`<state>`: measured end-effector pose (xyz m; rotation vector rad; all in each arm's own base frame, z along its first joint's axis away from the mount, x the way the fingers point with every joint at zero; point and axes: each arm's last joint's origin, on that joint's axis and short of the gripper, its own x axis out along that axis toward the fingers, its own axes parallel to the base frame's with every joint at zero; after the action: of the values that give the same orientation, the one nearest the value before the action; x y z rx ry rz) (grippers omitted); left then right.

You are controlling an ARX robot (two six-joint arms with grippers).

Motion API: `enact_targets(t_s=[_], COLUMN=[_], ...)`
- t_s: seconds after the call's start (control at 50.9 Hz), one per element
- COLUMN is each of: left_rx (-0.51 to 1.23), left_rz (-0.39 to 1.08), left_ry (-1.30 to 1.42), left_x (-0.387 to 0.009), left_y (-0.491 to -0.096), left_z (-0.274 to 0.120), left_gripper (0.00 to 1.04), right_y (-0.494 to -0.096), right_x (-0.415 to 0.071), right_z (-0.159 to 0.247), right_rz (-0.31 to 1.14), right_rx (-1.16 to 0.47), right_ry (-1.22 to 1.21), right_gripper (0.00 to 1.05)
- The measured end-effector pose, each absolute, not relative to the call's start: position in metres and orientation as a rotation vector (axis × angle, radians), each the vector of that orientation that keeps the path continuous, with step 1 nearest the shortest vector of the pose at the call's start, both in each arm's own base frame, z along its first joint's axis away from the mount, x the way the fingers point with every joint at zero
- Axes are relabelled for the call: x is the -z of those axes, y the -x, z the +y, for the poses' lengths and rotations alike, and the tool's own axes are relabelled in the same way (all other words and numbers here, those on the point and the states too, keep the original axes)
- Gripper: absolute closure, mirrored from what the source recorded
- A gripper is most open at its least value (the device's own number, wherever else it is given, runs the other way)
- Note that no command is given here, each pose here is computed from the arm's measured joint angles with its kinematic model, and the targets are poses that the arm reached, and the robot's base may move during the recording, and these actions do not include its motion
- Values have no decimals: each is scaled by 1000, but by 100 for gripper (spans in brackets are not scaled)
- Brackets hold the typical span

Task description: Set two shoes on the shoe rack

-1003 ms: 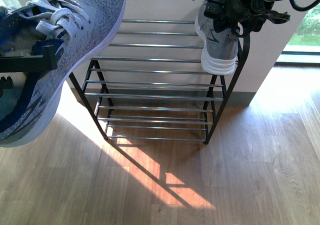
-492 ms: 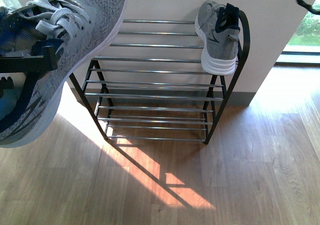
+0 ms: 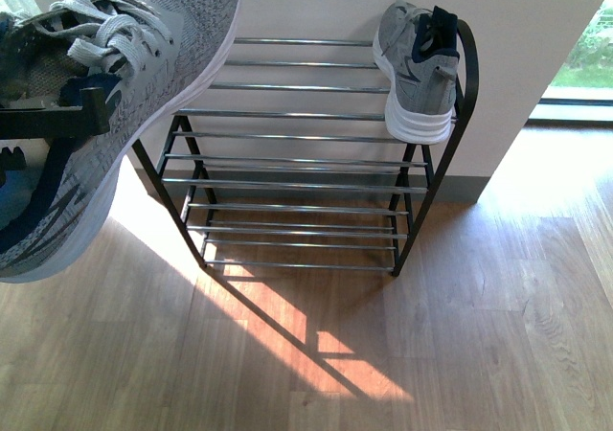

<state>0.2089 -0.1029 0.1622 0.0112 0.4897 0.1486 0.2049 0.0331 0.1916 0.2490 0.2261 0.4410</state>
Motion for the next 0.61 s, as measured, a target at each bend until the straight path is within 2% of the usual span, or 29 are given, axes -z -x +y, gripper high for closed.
enact_targets(t_s=[0.098,0.118,0.216,0.275,0.393,0.551,0.61], left_rx=[-149,-148,-148,-151,-147,-150,-149], left_rz=[489,490,490,489,490,489,489], left_ry=[-12,-11,-12,-12,-11,-12,-12], left_x=[-162,-162,-162,-162,-162,-162,-162], left_y=[-209,-209,-209,-209,-209,-209,-209], left_z=[-103,-103,-103,-103,-103,-103,-103], left_gripper=[103,103,103,103,103,103,103], right_y=[-201,-200,-190,-184,-173,-157,-154], right_x=[-195,-193,-188,-187,-181,-176,-175], right_z=[30,31,25,20,16,6,2], right_rz=[201,170,25,8,12,13,13], right_rx=[-445,-385,-85,-9,-7,-27,-10], right_ry=[-263,-234,-92,-56,-26,-9,-5], right_gripper=[9,12,31,41,62,96,103])
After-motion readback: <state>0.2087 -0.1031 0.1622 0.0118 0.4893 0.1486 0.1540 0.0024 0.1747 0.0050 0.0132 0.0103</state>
